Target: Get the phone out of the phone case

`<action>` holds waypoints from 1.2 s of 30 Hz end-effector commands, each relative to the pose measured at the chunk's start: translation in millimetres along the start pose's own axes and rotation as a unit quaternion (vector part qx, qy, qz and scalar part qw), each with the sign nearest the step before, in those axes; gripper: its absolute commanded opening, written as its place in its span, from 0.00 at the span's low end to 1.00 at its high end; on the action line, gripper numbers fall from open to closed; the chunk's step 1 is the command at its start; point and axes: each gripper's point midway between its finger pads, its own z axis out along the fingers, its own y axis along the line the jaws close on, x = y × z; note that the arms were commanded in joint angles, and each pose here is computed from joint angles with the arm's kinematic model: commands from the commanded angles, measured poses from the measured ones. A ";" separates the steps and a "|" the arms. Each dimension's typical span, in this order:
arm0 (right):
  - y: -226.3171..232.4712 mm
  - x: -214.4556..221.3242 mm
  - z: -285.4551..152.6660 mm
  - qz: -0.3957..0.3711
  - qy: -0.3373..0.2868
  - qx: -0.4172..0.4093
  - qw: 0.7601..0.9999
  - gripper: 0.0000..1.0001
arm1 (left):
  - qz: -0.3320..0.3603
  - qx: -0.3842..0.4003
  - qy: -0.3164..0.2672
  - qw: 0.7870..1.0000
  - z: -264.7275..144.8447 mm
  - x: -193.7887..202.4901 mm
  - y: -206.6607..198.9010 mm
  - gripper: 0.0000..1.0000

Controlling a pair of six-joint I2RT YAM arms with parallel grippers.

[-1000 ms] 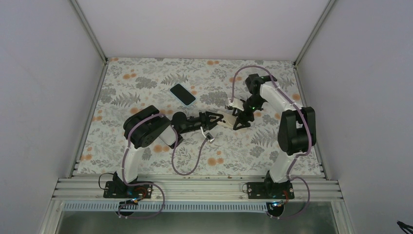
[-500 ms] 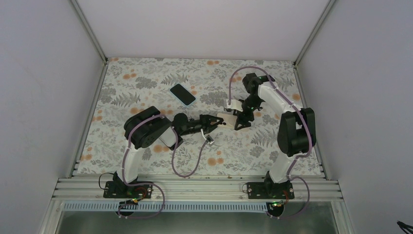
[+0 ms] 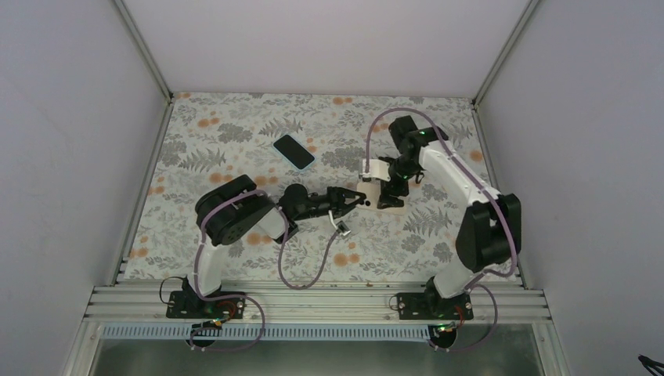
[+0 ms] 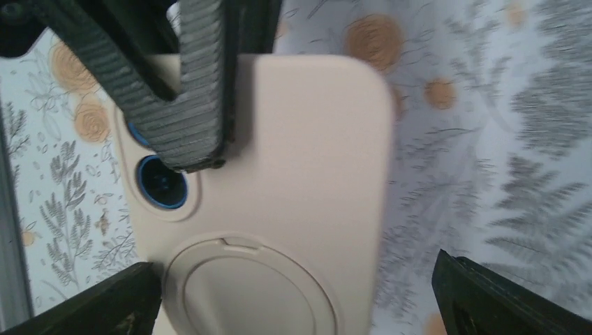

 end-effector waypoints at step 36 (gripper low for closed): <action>28.2 -11.4 -119.4 0.019 -0.311 0.140 0.940 1.00 | -0.619 0.345 0.031 0.705 -107.8 15.9 186.0 0.02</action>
